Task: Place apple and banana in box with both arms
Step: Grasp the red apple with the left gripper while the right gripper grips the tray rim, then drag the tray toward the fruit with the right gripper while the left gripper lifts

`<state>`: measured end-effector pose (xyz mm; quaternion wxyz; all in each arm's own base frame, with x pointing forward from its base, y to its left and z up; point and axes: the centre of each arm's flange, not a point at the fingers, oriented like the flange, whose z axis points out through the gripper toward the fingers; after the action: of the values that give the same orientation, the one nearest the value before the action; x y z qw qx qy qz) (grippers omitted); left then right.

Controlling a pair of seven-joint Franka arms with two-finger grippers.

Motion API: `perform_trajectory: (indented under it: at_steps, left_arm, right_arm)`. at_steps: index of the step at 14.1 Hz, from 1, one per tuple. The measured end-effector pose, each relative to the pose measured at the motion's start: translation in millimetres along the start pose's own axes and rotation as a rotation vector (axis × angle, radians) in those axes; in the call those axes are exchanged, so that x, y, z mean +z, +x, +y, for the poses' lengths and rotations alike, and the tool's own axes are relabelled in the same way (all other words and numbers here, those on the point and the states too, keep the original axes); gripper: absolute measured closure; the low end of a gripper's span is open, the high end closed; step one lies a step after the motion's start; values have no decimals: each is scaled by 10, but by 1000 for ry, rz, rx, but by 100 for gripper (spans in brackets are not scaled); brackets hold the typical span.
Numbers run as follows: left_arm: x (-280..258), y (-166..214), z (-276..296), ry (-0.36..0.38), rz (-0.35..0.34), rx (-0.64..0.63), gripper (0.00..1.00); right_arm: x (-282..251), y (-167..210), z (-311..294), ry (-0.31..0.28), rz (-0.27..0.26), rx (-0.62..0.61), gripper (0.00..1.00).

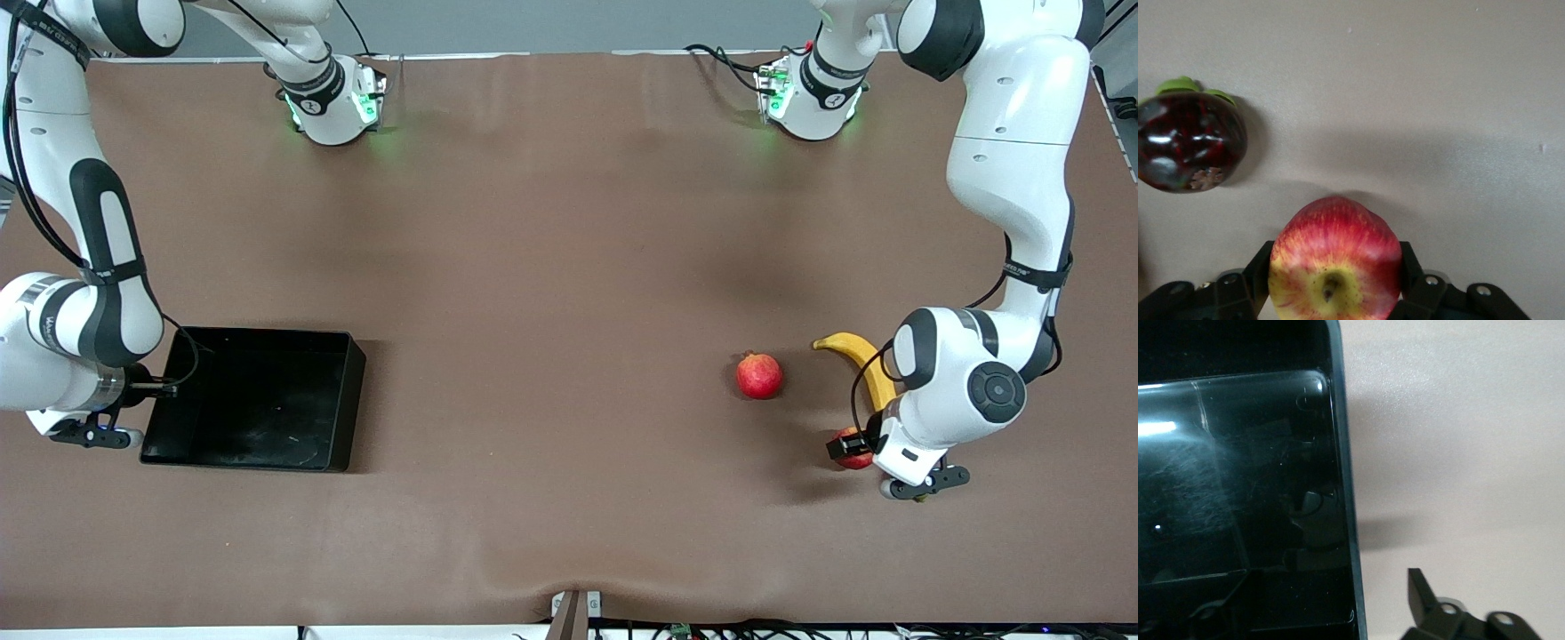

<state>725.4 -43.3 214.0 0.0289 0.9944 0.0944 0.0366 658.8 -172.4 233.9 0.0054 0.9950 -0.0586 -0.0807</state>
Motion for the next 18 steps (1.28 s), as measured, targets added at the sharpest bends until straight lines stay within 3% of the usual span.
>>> perform_trajectory:
  at_steps: [6,8,13,18]
  left_arm:
    - [-473,-101,-100,49,-150,-9,24]
    - [-690,-113,-120,54,-163,-14,24]
    - [-962,-234,87,62,-203,-97,24]
    - [-1044,-314,335,42,-210,-80,24]
  right_arm:
    - [-3,3,-7,1,1,-12,81]
    - [-14,6,-24,3,1,-23,96]
    - [-255,70,-188,11,42,-54,95]
    - [-746,43,-896,26,66,-132,95]
